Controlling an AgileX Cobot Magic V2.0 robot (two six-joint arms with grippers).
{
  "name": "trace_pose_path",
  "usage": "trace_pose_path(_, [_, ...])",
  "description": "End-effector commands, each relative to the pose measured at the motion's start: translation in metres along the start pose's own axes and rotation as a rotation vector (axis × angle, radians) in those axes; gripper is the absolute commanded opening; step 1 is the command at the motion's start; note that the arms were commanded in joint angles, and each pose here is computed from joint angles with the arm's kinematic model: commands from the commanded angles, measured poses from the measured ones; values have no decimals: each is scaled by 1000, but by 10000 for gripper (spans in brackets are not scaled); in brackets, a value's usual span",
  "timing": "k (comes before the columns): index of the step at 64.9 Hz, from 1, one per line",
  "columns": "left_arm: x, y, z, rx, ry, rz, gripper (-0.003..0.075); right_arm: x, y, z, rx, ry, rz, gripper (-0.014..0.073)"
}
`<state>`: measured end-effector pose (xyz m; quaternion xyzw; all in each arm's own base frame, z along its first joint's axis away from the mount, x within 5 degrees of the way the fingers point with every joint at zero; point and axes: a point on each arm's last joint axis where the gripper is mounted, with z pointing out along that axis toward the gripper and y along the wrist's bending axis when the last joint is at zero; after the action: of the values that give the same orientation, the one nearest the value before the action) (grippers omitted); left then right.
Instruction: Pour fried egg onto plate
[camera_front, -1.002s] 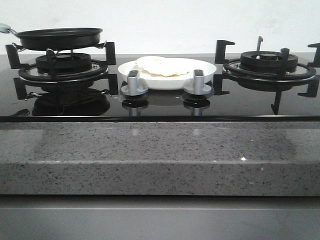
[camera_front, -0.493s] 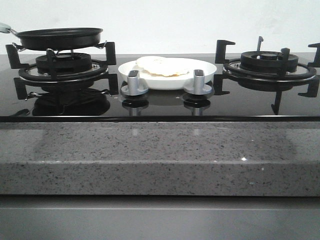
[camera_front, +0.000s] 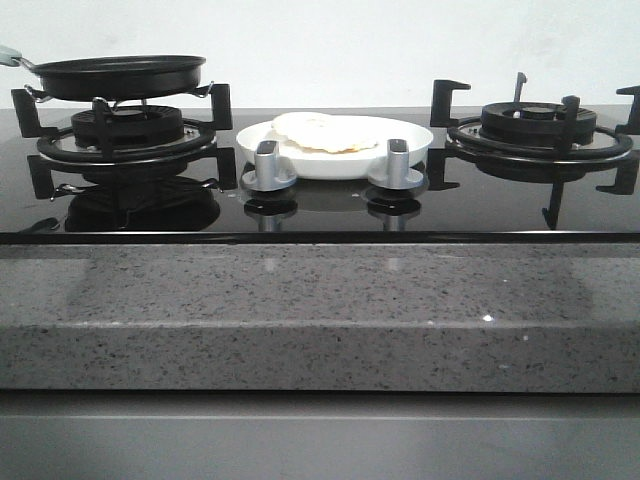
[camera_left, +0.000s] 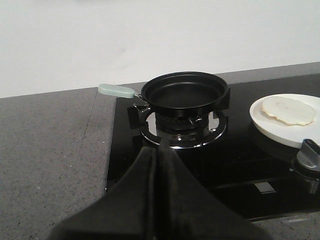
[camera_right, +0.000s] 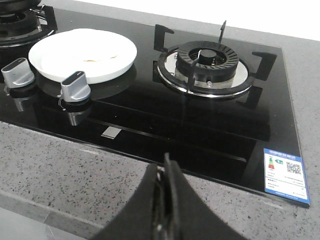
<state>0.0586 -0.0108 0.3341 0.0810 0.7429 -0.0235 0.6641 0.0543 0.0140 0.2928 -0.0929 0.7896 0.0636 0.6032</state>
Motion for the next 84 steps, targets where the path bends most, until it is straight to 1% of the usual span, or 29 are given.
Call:
trace_pose_path(1, [-15,2,-2,-11,-98,-5,-19,-15,-1,-3,13,-104,2,-68])
trace_pose_path(11, [-12,2,0,-16,-103,-15,-19,-15,-1,-3,13,-104,2,-68])
trace_pose_path(22, [1,5,3,-55,-132,-52,-19,-15,-1,-3,13,-104,2,-68])
trace_pose_path(30, [23,3,2,-60,-112,-57,-19,-15,-1,-3,13,-104,2,-68])
trace_pose_path(40, [67,0,-1,-59,-88,-58,-19,-15,-1,-3,13,-104,2,-68])
trace_pose_path(51, [107,-3,2,-59,-72,-61,-19,-15,-1,-3,13,-104,2,-68])
trace_pose_path(58, [123,-4,7,-62,-80,-70,-19,-15,-1,-3,13,-104,2,-68])
trace_pose_path(65, [133,-4,11,-79,-101,-76,-19,-15,-1,-3,13,-104,2,-68])
trace_pose_path(69, [134,-3,11,-90,-98,-101,-19,-15,-1,-3,13,-104,2,-68])
trace_pose_path(84, [133,-1,11,-130,-112,-110,-19,-15,-1,-3,13,-104,2,-68])
